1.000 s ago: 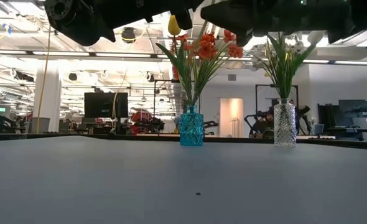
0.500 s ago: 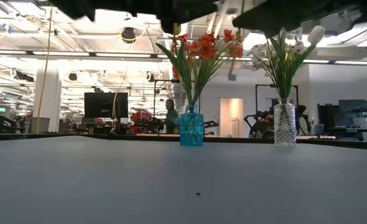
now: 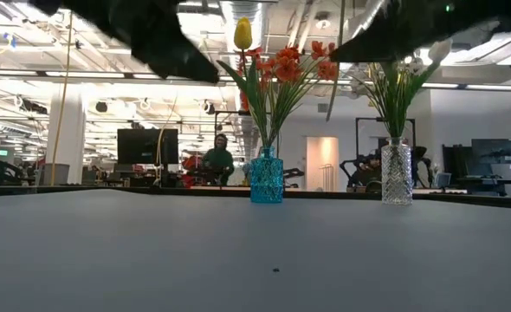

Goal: Sort flowers into vase by color
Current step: Put the yellow flower into the blue vase

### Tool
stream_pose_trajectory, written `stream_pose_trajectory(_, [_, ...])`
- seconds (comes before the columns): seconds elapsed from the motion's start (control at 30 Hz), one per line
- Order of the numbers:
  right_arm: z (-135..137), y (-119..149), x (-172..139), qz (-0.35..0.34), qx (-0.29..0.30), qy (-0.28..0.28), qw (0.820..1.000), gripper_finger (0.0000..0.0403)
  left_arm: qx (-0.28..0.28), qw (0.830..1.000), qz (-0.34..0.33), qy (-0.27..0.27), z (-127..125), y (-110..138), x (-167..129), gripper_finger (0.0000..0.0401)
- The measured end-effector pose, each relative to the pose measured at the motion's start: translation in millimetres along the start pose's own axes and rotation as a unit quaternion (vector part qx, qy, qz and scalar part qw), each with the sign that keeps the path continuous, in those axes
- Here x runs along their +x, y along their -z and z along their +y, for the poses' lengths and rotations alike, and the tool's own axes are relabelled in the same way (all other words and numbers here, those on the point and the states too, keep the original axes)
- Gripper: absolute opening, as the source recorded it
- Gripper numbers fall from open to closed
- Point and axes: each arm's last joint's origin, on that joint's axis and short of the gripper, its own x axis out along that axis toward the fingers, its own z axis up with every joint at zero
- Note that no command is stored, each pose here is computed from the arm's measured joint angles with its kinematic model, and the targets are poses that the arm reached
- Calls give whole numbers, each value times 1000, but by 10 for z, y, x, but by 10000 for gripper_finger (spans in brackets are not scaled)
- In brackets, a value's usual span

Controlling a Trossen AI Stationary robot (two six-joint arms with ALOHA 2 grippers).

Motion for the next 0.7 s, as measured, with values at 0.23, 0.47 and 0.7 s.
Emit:
stream_pose_trajectory(0.23, [-206,237,58,-32,65,49,996,25,-2,998,-59,-22,119,435,13,168])
stream_pose_trajectory(0.47, [-445,345,174,-77,114,126,982,23,-32,995,-51,-84,535,690,83,166])
stream_pose_trajectory(0.7, [-649,432,418,-127,131,161,970,23,-84,993,-46,-61,1014,795,194,166])
